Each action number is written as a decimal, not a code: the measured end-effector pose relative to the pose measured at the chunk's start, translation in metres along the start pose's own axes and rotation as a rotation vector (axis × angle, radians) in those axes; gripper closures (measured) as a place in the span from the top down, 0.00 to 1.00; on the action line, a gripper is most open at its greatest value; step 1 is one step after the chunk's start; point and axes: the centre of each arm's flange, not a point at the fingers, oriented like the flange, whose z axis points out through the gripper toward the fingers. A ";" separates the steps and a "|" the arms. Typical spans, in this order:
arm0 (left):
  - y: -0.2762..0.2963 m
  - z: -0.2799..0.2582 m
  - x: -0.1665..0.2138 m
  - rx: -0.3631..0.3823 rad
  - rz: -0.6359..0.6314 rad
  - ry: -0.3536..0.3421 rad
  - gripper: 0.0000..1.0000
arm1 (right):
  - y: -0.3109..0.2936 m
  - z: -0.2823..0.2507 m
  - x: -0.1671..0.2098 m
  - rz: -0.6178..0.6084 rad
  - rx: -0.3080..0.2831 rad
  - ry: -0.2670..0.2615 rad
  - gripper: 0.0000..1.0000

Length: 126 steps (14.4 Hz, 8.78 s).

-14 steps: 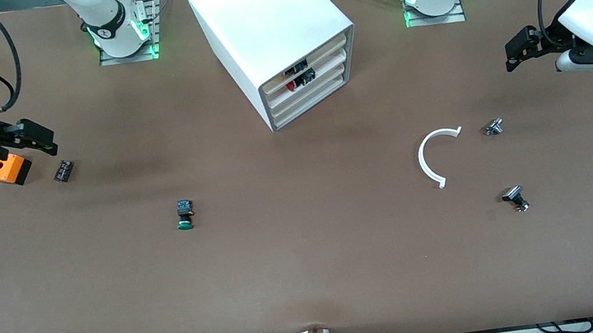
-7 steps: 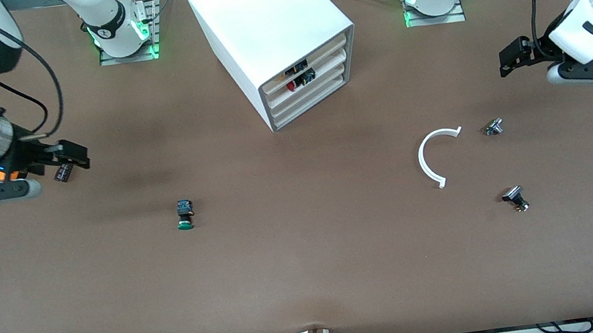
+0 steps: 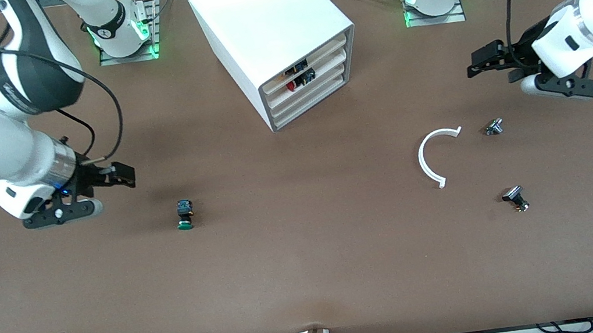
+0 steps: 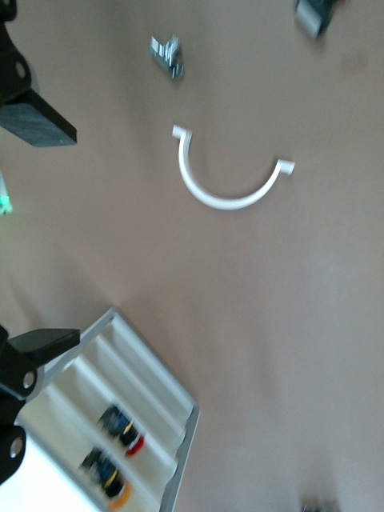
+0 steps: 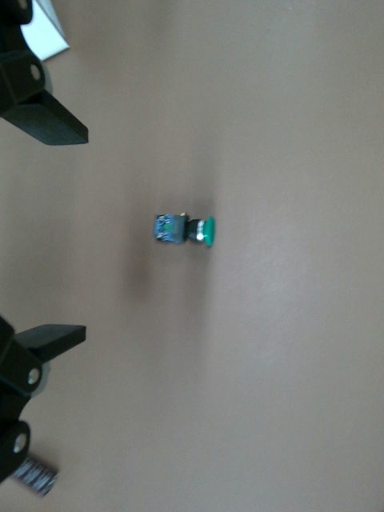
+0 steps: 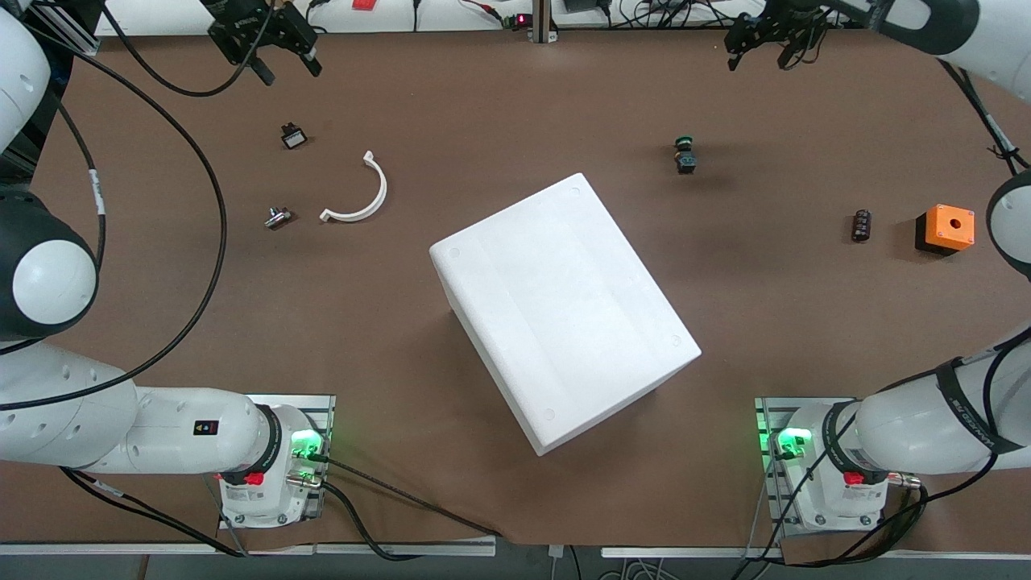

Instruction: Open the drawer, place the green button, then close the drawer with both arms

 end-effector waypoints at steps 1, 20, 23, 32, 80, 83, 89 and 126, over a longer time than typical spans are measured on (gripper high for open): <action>0.004 0.009 0.003 -0.059 0.011 -0.031 1.00 | -0.001 0.017 0.004 -0.001 0.004 0.011 1.00; -0.001 0.373 0.038 -0.830 0.507 -0.098 0.69 | -0.033 0.252 -0.019 -0.053 0.049 0.065 0.74; -0.003 0.400 0.022 -0.812 0.517 -0.061 0.63 | -0.032 0.252 -0.018 -0.052 0.048 0.065 0.44; 0.024 0.455 -0.022 -0.862 0.444 -0.043 0.52 | -0.033 0.237 -0.009 0.001 0.041 0.024 0.40; -0.012 0.406 0.051 -0.775 0.553 0.082 0.14 | -0.387 0.001 -0.053 1.137 0.282 0.002 0.40; -0.021 0.399 0.056 -0.769 0.544 0.101 0.14 | -0.414 0.032 -0.071 1.177 0.239 -0.001 0.40; -0.039 0.354 0.078 -0.779 0.554 0.144 0.50 | -0.456 0.119 -0.104 1.219 0.186 -0.002 0.40; 0.119 0.365 0.098 0.204 -0.477 -0.010 1.00 | -0.078 -0.067 0.028 0.342 -0.015 0.010 1.00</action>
